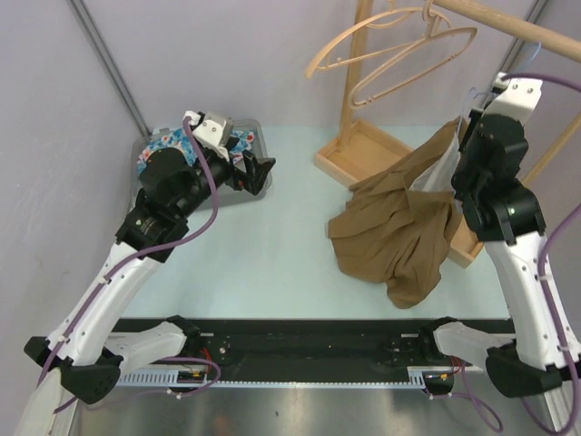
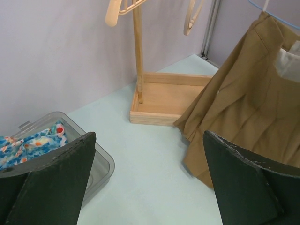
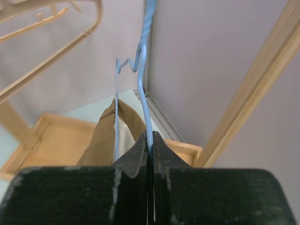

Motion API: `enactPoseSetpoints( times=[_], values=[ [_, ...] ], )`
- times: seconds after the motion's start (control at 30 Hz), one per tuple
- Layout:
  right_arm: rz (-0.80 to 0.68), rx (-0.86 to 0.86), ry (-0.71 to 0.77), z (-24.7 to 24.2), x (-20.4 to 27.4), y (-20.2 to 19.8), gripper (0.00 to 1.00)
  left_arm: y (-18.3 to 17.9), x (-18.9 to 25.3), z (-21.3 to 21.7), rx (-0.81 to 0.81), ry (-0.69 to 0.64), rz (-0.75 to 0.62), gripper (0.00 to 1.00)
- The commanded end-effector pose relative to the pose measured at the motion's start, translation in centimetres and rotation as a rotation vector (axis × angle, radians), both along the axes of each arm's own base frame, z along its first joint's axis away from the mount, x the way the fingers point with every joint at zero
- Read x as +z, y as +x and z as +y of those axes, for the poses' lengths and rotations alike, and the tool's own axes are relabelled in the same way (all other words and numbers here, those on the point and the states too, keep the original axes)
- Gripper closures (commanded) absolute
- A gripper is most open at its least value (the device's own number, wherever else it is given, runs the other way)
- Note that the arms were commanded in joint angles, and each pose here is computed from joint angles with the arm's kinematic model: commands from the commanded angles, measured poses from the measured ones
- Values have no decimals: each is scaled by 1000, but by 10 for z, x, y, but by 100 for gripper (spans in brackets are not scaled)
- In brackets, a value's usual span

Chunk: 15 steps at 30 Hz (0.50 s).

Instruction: Place the skirt on the hanger

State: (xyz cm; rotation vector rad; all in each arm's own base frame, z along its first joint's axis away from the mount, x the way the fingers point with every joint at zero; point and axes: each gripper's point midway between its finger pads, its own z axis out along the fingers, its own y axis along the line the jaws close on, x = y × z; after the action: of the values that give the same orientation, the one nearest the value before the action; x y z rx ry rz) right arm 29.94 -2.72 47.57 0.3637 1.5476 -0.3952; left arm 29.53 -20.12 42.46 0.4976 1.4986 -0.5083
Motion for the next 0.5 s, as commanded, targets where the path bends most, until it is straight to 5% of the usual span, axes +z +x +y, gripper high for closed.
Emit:
enactPoseSetpoints(
  times=[0.0,0.47],
  values=[
    [-187,-136,52,-41,60,7,100,-3,16,-10,-42,-46,-19,0],
    [-237,-220,26,-84,87,32,100,12,14,-25,-66,-43,2,0]
  ],
)
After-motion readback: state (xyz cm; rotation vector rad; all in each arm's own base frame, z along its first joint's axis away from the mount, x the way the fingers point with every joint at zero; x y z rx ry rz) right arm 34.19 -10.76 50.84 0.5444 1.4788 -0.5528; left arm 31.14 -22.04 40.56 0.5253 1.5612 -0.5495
